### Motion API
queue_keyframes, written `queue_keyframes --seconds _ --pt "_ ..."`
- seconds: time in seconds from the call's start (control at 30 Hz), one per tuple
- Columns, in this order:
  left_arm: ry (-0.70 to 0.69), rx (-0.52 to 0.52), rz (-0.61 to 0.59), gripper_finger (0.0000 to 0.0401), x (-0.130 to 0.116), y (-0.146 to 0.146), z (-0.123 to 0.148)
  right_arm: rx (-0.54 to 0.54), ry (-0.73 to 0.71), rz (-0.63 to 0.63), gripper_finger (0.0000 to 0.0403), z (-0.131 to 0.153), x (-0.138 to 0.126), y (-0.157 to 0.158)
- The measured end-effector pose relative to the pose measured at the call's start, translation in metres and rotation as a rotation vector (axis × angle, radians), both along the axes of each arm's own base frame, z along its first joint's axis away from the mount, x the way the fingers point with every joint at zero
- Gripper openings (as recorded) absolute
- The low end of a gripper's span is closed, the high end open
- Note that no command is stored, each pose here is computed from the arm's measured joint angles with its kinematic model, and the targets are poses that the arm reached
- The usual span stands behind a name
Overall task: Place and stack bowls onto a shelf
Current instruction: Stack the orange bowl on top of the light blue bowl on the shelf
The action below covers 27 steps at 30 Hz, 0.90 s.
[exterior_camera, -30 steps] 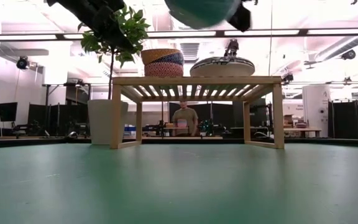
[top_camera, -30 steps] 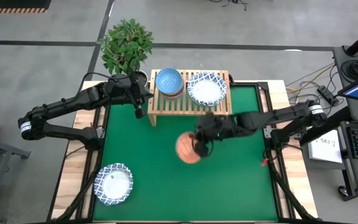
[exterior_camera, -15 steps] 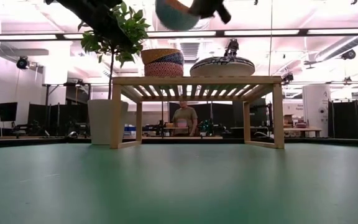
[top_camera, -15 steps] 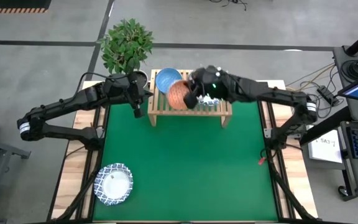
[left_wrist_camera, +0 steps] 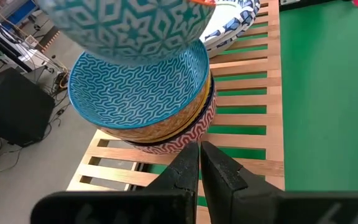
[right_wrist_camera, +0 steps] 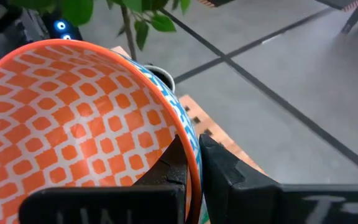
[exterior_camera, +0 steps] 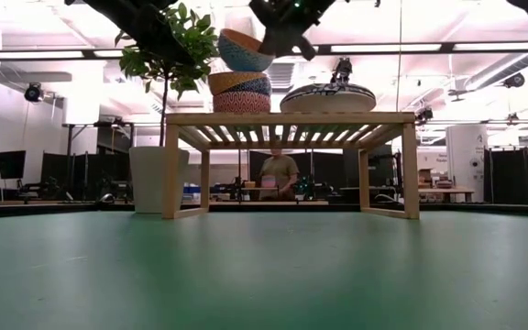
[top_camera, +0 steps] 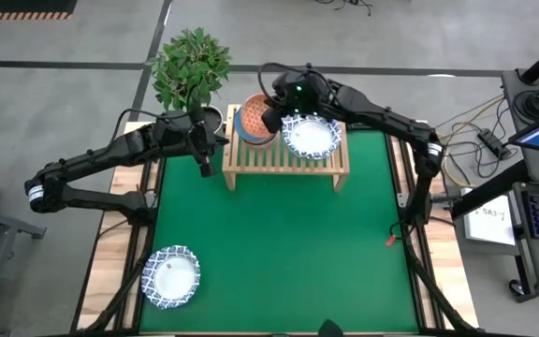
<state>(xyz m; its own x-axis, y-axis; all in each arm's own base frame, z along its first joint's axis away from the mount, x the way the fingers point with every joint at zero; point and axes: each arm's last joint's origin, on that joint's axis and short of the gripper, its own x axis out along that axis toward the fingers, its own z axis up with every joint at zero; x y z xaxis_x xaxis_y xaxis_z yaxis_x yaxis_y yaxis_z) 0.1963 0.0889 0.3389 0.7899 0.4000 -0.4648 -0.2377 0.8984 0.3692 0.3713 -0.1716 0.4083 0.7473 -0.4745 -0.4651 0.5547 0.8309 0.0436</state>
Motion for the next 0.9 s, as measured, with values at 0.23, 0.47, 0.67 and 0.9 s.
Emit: queue_keyframes --seconds 0.23,0.47,0.67,0.9 --pt "0.000 0.000 0.000 0.0000 0.0000 0.0000 0.0000 -0.016 0.012 0.001 0.0027 -0.0022 0.0119 -0.0067" --pt "0.005 -0.002 0.000 0.0000 -0.0002 0.0000 -0.0005 -0.019 0.017 -0.004 0.0026 -0.0032 0.0114 -0.0086" --pt "-0.002 0.000 0.000 0.0000 0.0002 0.0002 0.0001 -0.018 0.017 -0.005 0.0027 -0.0039 0.0116 -0.0087" --pt "-0.014 0.004 0.001 0.0000 0.0008 0.0004 0.0011 -0.017 0.019 -0.007 0.0028 -0.0044 0.0116 -0.0087"
